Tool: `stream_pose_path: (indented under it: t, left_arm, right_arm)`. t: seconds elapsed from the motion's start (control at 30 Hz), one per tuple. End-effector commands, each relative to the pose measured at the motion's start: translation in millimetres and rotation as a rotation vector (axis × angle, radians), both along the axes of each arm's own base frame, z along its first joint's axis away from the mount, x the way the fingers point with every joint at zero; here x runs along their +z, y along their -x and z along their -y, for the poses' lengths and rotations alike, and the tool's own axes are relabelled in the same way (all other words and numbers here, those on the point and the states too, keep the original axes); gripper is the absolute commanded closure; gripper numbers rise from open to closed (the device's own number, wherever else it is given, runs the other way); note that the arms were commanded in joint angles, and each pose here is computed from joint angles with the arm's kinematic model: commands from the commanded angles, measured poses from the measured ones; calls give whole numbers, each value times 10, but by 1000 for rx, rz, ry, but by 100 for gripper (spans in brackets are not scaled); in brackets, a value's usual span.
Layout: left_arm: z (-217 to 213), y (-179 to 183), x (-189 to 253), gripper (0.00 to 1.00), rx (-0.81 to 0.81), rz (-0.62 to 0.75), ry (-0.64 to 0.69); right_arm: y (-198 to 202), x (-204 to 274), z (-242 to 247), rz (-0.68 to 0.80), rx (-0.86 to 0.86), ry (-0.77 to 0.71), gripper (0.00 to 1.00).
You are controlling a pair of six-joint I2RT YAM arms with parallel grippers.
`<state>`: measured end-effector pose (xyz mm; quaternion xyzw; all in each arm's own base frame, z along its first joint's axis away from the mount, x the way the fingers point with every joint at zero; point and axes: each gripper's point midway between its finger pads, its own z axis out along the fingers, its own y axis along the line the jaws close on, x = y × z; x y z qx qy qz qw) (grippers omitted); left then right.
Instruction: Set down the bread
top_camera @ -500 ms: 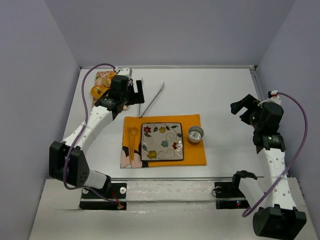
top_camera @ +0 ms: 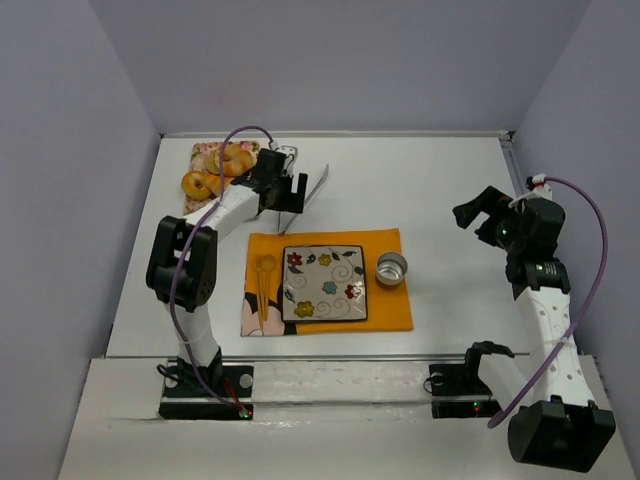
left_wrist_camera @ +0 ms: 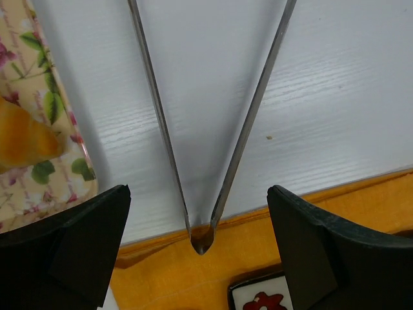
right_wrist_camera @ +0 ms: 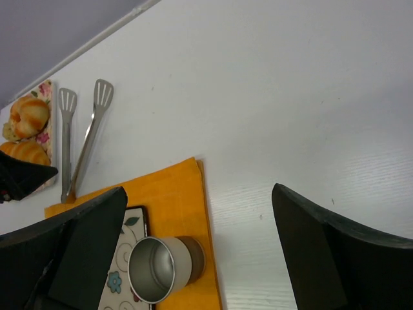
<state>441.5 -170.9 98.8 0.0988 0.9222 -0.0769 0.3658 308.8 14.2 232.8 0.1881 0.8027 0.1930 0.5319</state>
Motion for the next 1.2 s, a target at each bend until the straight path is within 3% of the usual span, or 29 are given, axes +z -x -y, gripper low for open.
stream_pose_path:
  t: [0.0, 0.5, 1.17]
  left_arm:
    - [109, -53, 18, 1, -69, 2, -38]
    - [0, -154, -395, 1, -95, -63, -211]
    - [183, -486, -792, 1, -193, -112, -206]
  right_arm:
    - [-18, 210, -93, 47, 60, 10, 0]
    - [22, 296, -130, 69, 77, 6, 0]
    - [112, 427, -123, 115, 70, 28, 0]
